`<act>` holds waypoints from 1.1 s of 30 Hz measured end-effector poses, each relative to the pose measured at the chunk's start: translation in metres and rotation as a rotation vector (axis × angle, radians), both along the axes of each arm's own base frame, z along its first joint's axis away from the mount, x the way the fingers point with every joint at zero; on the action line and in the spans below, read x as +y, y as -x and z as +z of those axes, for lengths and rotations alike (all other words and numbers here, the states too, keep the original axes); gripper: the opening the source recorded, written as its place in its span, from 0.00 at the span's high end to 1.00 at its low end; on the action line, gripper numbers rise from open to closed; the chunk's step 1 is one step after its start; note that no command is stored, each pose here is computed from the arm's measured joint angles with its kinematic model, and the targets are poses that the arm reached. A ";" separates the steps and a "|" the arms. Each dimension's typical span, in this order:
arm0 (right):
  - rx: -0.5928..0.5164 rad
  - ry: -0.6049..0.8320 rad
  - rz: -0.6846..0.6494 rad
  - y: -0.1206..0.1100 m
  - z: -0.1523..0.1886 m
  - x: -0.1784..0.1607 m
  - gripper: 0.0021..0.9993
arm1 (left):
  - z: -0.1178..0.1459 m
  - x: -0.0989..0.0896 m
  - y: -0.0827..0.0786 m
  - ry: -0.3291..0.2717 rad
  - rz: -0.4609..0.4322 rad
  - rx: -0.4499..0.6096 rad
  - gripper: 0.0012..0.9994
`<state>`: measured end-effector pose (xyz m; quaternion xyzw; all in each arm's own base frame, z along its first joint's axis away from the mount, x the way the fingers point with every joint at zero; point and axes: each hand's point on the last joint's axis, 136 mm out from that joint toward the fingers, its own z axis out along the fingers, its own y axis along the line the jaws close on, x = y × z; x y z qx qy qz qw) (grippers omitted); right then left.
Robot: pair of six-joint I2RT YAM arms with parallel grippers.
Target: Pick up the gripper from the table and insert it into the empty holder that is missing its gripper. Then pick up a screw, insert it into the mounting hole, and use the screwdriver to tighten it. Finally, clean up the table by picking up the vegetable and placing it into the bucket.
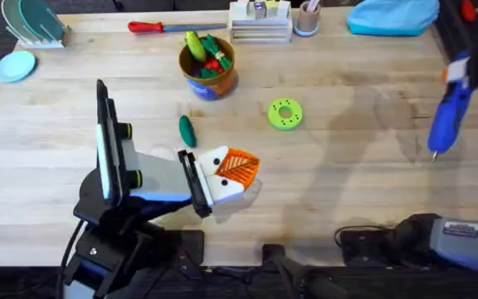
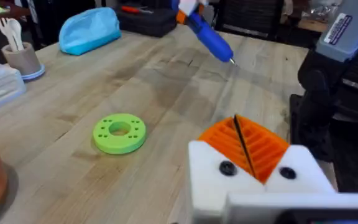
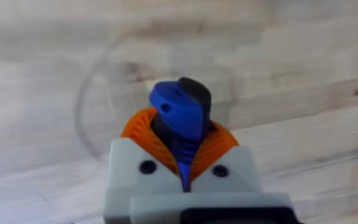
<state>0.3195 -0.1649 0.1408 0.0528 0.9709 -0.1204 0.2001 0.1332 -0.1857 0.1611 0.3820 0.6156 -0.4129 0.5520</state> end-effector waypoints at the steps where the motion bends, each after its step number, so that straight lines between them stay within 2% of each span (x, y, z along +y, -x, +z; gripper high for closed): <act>1: 0.042 -0.013 -0.002 0.003 -0.014 0.000 0.99 | 0.000 0.000 0.000 0.000 0.000 0.000 0.99; 6: 0.158 -0.059 -0.004 0.006 -0.056 0.000 0.99 | 0.000 0.000 0.000 0.000 0.000 0.000 0.99; 12: 0.209 -0.081 -0.006 0.006 -0.077 0.000 0.97 | 0.000 0.000 0.000 0.000 0.000 0.000 0.99; 18: 0.203 -0.067 0.002 0.002 -0.080 -0.003 0.58 | 0.000 0.000 0.000 0.000 0.001 0.000 0.99; 21: 0.199 -0.062 0.004 0.001 -0.079 -0.004 0.44 | 0.000 0.000 0.000 0.000 0.001 0.000 0.99; 24: 0.203 -0.059 0.008 0.001 -0.080 -0.004 0.15 | 0.000 0.000 0.000 0.000 0.003 0.000 0.99; 25: 0.206 -0.061 0.006 0.002 -0.080 -0.004 0.09 | 0.000 0.000 -0.001 0.000 0.004 0.000 0.99; 27: 0.216 -0.066 0.009 0.004 -0.080 -0.002 0.04 | 0.000 0.000 -0.001 0.000 0.004 0.000 0.99; 31: 0.256 -0.079 0.024 0.013 -0.083 0.002 0.03 | 0.000 0.001 -0.001 0.000 0.009 -0.002 0.99; 33: 0.299 -0.095 0.073 0.022 -0.085 0.008 0.03 | 0.000 0.001 -0.002 -0.001 0.012 -0.001 0.99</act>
